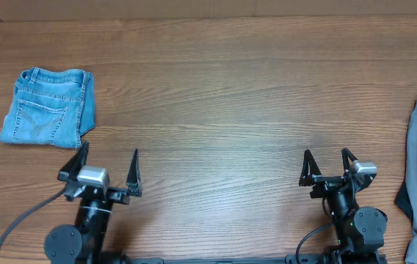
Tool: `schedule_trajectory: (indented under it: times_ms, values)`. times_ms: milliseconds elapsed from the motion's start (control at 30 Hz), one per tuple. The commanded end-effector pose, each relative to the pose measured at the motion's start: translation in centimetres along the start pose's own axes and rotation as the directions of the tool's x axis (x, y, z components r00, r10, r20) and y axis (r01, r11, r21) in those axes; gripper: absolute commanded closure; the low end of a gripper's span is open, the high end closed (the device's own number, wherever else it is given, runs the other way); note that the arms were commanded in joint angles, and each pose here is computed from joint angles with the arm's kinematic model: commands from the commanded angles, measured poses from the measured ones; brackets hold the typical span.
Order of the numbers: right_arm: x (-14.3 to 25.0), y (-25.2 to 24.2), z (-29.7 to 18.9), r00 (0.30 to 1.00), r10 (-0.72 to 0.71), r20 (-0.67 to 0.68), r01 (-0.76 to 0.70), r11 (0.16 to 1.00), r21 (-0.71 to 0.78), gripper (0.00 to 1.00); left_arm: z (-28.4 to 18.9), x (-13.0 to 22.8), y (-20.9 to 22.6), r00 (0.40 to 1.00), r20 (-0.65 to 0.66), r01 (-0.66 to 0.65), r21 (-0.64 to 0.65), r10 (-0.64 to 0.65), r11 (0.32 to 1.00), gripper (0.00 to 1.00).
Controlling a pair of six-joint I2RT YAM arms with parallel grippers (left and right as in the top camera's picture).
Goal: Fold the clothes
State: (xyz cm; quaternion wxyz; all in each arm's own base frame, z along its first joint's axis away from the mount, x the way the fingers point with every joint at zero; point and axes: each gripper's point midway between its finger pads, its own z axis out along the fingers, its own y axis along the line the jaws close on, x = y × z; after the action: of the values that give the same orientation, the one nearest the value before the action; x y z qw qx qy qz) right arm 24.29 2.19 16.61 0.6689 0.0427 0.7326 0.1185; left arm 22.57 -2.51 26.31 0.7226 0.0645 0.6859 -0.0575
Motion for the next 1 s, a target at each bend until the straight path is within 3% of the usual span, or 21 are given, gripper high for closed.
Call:
schedule_trajectory:
  times_ms: [0, 233, 467, 967]
  values:
    - [-0.3, -0.1, -0.1, 1.000, -0.002, 0.017, 0.002, 1.000, 0.003, 0.00, -0.4, 0.8, -0.3, 1.000, 0.031, 0.001, 0.008, -0.002, 1.000, 0.00]
    - [-0.3, -0.1, -0.1, 1.000, -0.002, 0.017, 0.002, 1.000, 0.003, 0.00, 0.5, 4.2, -0.5, 1.000, -0.004, 0.009, 0.015, -0.009, 1.000, 0.00]
    - [-0.3, -0.1, -0.1, 1.000, -0.002, 0.017, 0.002, 1.000, 0.003, 0.00, 1.4, 9.9, -0.3, 0.996, -0.089, 0.017, 0.003, -0.017, 1.000, 0.00]
    - [-0.3, -0.1, -0.1, 1.000, -0.002, 0.017, 0.002, 1.000, 0.003, 0.00, 1.3, 10.4, 0.2, 0.994, -0.111, 0.019, -0.025, -0.022, 0.999, 0.00]
